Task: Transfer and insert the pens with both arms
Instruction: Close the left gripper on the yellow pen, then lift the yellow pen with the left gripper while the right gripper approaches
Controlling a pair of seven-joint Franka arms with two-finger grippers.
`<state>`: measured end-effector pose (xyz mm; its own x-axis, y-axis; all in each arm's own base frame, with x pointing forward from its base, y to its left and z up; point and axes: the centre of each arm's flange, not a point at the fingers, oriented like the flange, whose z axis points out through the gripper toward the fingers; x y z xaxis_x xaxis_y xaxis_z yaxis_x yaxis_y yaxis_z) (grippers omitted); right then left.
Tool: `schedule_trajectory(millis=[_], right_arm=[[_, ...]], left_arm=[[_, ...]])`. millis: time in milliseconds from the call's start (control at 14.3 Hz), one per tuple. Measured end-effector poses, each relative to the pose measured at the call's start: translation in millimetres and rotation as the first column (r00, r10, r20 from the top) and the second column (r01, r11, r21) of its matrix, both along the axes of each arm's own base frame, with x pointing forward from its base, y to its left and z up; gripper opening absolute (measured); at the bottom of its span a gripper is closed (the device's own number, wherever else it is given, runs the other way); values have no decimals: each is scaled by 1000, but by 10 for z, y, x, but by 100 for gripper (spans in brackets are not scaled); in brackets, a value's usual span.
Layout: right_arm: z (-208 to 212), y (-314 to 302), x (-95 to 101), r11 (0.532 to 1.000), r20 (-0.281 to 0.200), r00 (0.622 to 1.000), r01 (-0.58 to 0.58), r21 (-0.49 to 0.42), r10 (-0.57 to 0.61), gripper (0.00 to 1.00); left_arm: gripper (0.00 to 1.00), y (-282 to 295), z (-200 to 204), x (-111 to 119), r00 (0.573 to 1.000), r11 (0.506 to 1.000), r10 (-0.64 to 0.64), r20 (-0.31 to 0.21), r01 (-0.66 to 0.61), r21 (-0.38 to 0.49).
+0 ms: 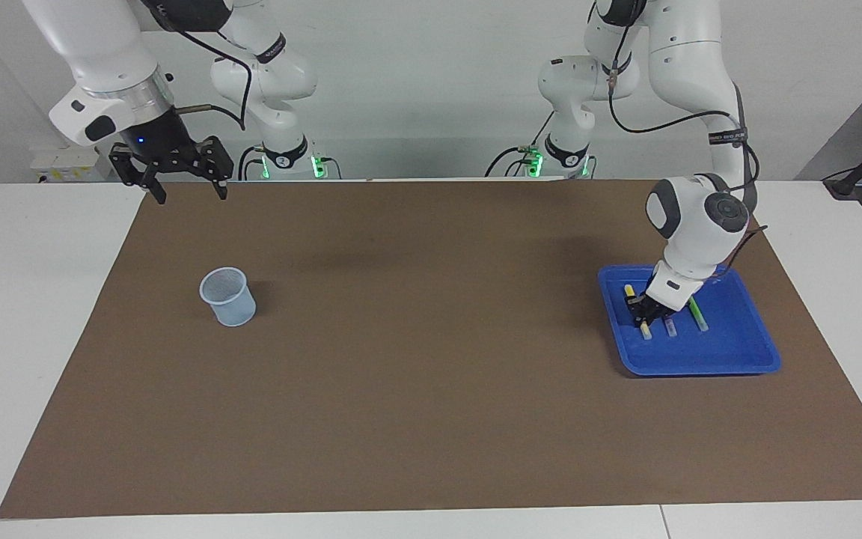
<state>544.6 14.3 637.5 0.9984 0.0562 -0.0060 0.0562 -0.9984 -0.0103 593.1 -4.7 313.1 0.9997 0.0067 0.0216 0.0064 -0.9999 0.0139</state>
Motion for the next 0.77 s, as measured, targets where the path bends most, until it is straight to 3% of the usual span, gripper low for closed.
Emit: schedule_trajectory(millis=[280, 490, 769], right_arm=[[2, 134, -3, 999, 2, 999, -36, 1, 36, 100], [17, 320, 9, 997, 23, 998, -58, 40, 57, 100], [-11, 427, 42, 992, 39, 999, 1, 126, -6, 100]], left_arm=[[17, -7, 467, 192, 997, 998, 67, -36, -67, -2], [17, -40, 820, 238, 981, 981, 195, -19, -195, -14], [17, -157, 1351, 169, 888, 884, 461, 2, -459, -91]])
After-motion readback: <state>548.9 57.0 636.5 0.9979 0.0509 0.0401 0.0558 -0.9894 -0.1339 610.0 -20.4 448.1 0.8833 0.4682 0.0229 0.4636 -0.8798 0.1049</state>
